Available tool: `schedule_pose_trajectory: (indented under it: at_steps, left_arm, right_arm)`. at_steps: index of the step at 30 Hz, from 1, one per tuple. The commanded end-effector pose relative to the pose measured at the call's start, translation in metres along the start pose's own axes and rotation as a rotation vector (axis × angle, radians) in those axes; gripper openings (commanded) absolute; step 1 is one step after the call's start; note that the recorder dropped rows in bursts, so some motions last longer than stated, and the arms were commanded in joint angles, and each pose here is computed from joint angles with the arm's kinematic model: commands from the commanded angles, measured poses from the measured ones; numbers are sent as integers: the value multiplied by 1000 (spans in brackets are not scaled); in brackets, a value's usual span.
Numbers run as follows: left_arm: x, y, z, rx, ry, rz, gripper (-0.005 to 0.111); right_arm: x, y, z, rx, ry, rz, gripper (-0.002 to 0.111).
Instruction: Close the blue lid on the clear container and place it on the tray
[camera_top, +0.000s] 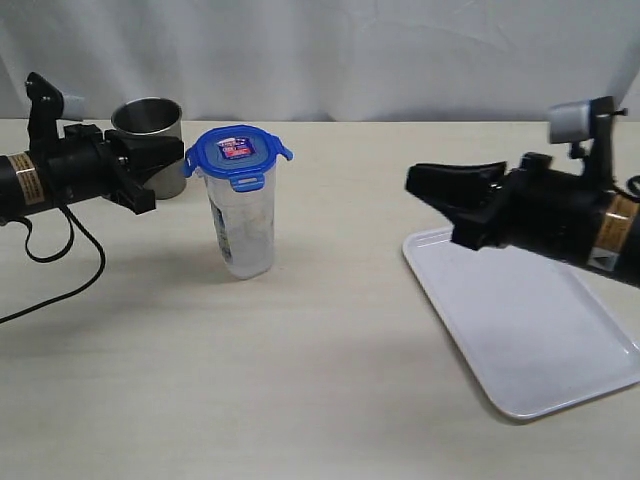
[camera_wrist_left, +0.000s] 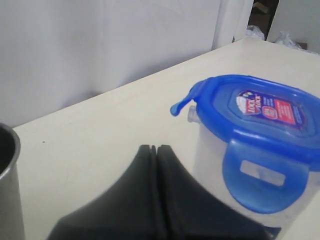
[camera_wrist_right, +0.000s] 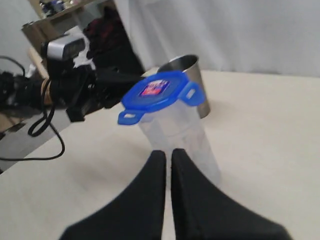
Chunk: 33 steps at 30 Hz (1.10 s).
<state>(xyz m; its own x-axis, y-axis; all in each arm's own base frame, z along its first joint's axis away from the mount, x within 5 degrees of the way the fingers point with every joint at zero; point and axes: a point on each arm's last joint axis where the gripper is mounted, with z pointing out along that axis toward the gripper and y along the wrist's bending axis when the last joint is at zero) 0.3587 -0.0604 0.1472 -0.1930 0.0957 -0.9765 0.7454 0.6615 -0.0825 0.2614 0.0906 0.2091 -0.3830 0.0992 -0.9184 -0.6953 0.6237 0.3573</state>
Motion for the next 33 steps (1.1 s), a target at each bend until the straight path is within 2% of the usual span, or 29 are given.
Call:
schedule_pose_trajectory:
  at_steps: [1,4,9,13,33]
  left_arm:
    - [-4,2,2,-1,-13,16,0]
    - [-2,-1,2,32,10,4,0]
    - [0,-10,11,51,46,16,0]
    - [4,-13,16,26,88,29,0]
    - [1,-12,13,32,96,53,0]
  right_arm:
    - [20,14,42,-93,134,-39,5]
    - [27,29,66,-88,212,-72,5]
    - [19,46,88,-51,246,-146,5]
    - [14,40,101,27,279,-168,5]
    - [26,26,123,35,314,-159,5]
